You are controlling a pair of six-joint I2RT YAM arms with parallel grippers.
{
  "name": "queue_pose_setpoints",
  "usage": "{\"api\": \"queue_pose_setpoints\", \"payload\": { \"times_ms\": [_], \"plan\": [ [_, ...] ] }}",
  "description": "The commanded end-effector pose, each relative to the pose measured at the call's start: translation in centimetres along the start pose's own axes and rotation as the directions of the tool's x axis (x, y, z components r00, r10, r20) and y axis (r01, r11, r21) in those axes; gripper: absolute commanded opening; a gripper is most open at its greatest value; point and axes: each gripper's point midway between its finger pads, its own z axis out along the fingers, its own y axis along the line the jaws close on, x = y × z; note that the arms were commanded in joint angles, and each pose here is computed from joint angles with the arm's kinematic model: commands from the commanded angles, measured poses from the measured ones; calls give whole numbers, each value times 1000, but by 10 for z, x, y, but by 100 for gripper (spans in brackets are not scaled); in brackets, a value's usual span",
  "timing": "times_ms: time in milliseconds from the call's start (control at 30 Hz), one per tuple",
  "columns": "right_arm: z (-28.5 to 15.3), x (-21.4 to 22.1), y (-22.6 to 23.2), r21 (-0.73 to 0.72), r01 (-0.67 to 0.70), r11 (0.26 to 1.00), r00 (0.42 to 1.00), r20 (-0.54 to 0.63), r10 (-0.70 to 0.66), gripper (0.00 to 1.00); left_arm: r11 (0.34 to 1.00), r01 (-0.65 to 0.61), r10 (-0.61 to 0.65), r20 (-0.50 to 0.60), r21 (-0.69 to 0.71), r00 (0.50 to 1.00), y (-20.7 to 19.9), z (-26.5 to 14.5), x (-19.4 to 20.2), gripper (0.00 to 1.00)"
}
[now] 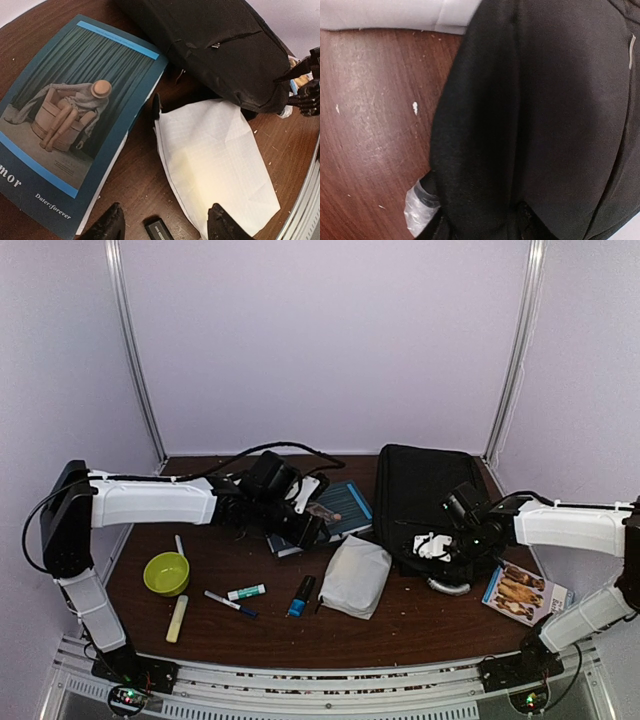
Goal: Pack the student bag
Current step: Adjust the student bag at the corner of the board.
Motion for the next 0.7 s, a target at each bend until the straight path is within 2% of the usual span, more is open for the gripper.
{"api": "queue_pose_setpoints", "payload": {
  "times_ms": [0,233,333,667],
  "plan": [
    [-2,-9,-32,99,-60,993,998,-8,62,33,1000,2,-1,35,-28,999,3,2,-14,59],
    [-34,-26,-54,169,-103,980,993,79,90,8,1000,-12,12,36,-10,999,0,8,-20,59],
    [-51,-37,-60,175,-112,978,988,129,90,1,1000,-14,13,49,8,999,-4,9,-25,59],
    [-88,-80,-86,168,-144,975,961,259,97,0,999,-22,18,90,48,996,-14,8,-40,57]
  ]
}}
